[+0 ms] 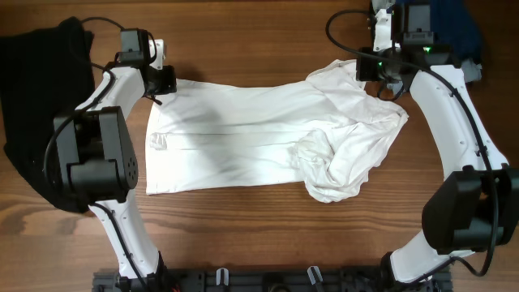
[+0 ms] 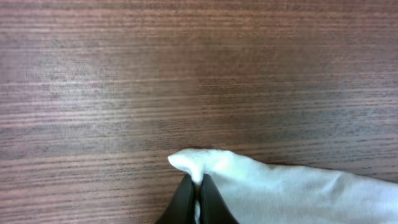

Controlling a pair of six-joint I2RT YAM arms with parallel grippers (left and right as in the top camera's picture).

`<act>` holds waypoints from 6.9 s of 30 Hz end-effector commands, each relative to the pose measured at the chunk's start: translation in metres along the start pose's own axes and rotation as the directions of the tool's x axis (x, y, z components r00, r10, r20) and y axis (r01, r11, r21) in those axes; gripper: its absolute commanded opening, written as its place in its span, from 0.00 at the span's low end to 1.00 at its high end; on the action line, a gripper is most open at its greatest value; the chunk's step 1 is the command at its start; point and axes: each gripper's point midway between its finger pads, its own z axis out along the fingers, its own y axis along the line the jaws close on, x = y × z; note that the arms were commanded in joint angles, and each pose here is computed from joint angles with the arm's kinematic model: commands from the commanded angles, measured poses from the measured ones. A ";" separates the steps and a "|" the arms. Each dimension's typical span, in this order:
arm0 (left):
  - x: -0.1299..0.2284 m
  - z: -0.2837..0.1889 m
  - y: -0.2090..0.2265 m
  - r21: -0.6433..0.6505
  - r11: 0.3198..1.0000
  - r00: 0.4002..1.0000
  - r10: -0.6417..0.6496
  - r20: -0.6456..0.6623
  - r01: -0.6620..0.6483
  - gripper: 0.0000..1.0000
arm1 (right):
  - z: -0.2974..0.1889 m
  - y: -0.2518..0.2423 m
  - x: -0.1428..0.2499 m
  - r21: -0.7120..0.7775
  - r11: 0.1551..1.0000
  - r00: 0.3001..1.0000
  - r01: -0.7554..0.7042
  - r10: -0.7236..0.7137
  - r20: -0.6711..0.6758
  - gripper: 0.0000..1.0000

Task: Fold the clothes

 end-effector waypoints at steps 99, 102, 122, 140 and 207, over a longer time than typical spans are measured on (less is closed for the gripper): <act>0.179 -0.106 0.002 -0.220 0.869 0.796 -0.494 -0.349 0.443 0.72 | 0.010 0.094 0.278 -0.019 0.998 0.865 0.058 -0.059 -0.498 0.04; 0.178 -0.106 0.002 -0.219 0.869 0.797 -0.494 -0.348 0.444 0.72 | -0.007 0.097 0.246 -0.004 0.998 0.899 0.068 -0.063 -0.434 0.04; 0.174 -0.104 0.003 -0.212 0.872 0.807 -0.489 -0.330 0.441 0.72 | -0.028 -0.001 0.133 0.135 0.991 0.968 -0.014 0.048 -0.248 0.06; 0.168 -0.101 0.005 -0.205 0.876 0.821 -0.481 -0.307 0.436 0.72 | -0.058 -0.020 0.235 0.390 0.784 0.671 -0.484 0.618 -0.410 0.56; 0.138 -0.085 -0.010 0.040 0.996 0.966 -0.072 -0.249 0.084 0.97 | -0.081 0.000 0.083 -0.131 0.957 0.960 -0.258 0.240 -0.144 0.88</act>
